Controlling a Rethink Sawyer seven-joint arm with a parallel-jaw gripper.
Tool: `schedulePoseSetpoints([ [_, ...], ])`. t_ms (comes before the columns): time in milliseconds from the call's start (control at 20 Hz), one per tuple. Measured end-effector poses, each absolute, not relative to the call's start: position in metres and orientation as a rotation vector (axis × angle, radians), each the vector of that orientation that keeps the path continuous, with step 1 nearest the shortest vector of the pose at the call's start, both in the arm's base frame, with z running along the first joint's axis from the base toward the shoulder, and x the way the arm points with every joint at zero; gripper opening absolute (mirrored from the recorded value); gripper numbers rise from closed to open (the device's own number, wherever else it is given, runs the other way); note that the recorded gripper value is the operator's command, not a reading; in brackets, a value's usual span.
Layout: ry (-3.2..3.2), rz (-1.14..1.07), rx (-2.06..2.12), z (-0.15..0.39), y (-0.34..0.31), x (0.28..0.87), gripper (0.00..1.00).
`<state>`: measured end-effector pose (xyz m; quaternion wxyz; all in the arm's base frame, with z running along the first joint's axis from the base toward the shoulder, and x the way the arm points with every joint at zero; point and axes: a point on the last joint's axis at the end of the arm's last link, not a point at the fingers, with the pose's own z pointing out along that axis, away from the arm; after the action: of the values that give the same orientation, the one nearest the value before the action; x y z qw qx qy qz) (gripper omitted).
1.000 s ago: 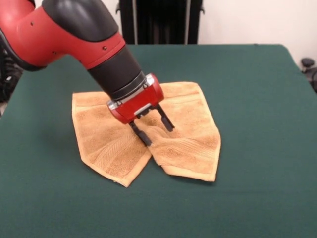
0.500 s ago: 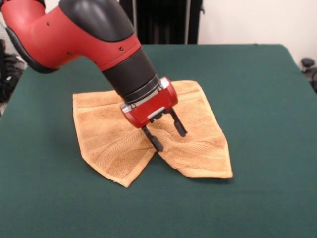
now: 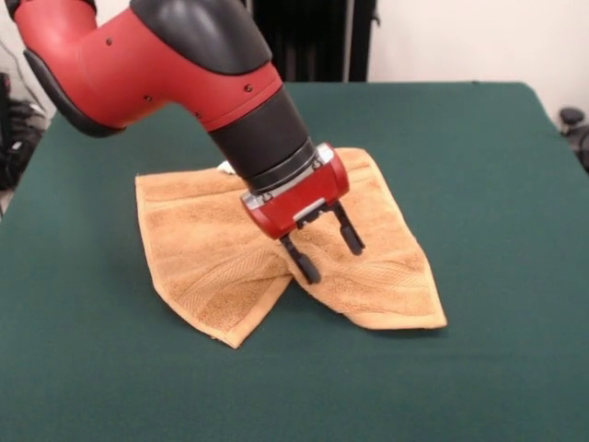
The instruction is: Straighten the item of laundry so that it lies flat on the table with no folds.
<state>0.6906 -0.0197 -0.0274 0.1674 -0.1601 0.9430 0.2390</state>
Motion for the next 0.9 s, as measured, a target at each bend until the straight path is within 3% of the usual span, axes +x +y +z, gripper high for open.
schedulePoseSetpoints([
  [900, 2.705, 0.667, -0.499, -0.002, -0.022, 0.693, 1.00],
])
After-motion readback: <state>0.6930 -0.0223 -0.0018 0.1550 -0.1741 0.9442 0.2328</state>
